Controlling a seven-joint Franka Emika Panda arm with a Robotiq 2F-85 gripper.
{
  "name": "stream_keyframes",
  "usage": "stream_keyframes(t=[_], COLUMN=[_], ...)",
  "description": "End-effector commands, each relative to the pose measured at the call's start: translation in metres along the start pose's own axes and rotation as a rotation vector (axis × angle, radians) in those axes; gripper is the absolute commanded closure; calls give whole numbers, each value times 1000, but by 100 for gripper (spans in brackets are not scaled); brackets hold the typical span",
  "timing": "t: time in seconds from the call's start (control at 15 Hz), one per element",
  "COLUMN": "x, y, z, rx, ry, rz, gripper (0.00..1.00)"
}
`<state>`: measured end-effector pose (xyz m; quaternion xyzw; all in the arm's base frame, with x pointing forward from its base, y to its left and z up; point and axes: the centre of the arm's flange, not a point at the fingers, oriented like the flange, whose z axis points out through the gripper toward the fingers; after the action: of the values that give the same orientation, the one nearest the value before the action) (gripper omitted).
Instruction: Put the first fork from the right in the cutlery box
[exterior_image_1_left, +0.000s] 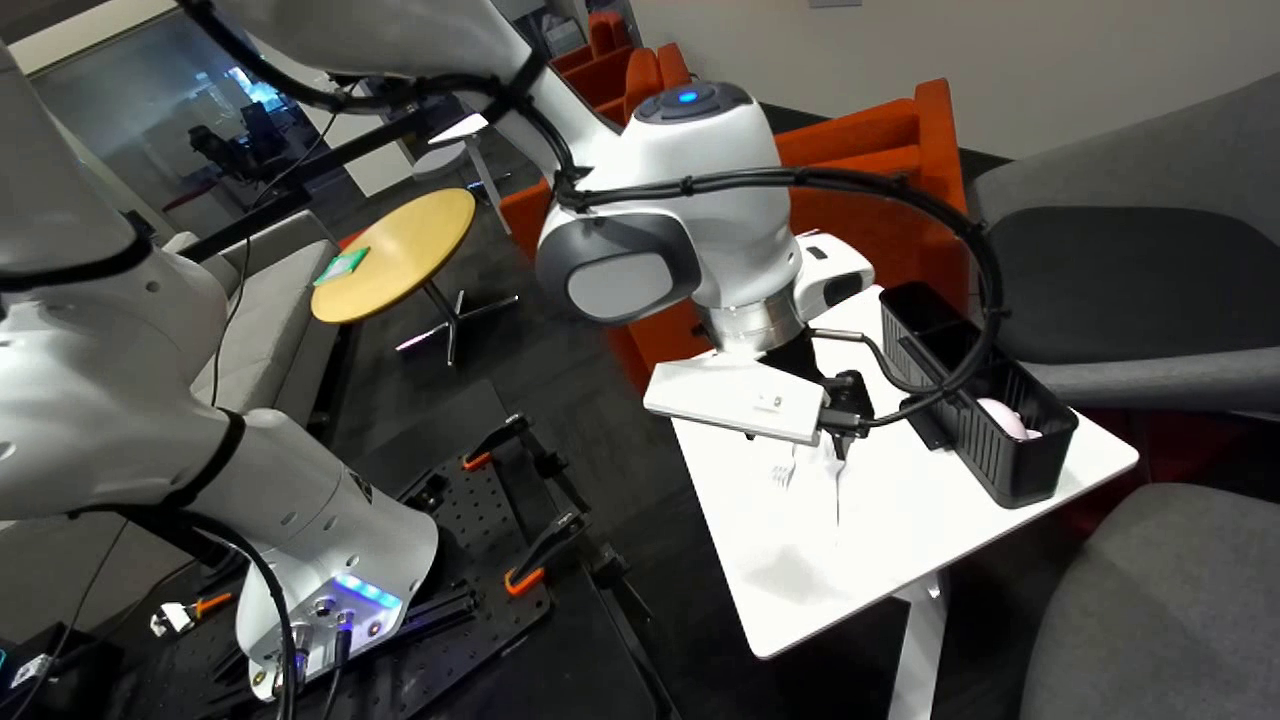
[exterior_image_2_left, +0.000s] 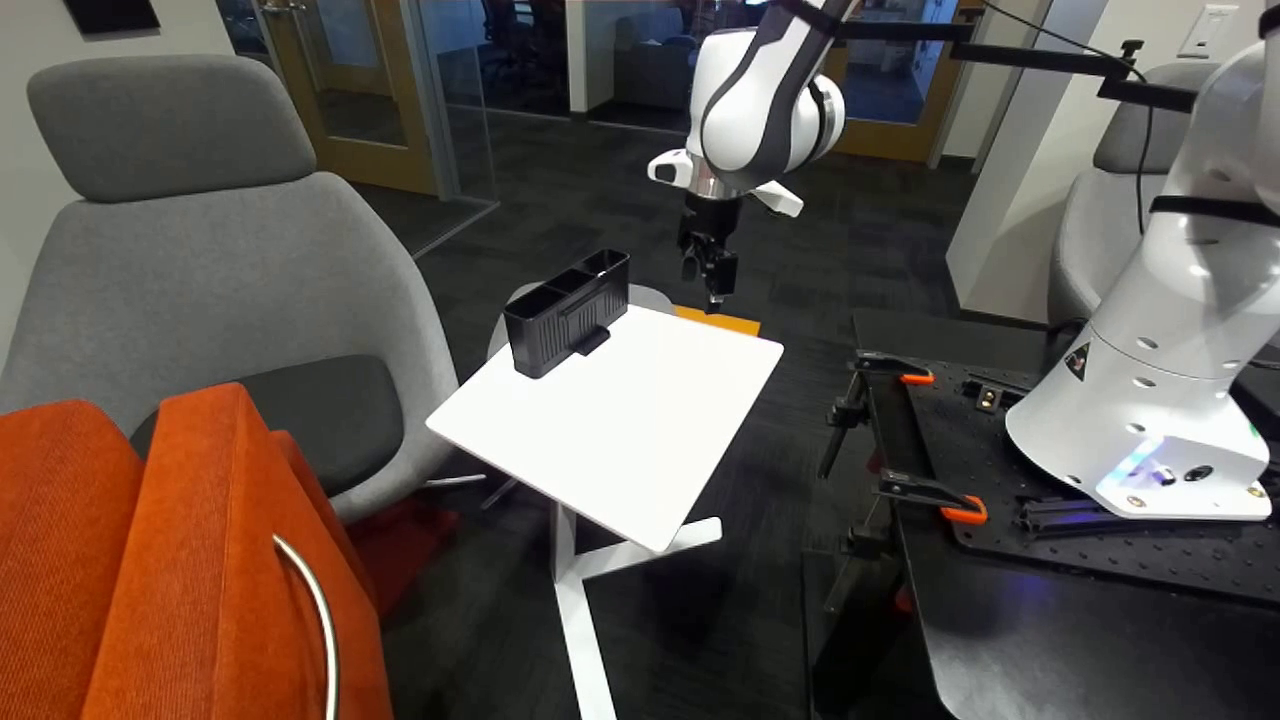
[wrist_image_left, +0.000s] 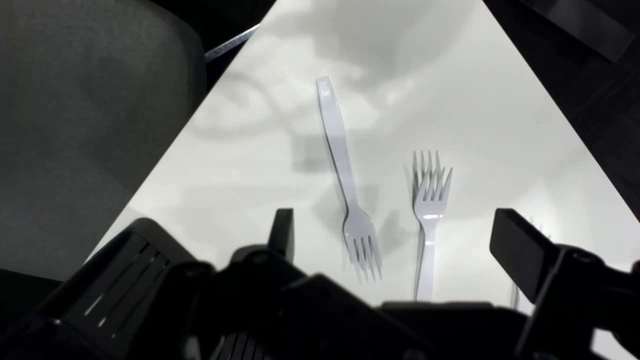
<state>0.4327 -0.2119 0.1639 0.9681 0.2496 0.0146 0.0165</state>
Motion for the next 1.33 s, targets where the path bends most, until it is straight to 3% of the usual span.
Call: stream_keyframes(t=[0.0, 0.67, 1.27], x=[1, 7, 16], y=[1, 1, 2], z=[9, 36, 71], rx=[-16, -74, -100], ry=[-18, -57, -24], rz=[-12, -51, -108], gripper=[0, 0, 0])
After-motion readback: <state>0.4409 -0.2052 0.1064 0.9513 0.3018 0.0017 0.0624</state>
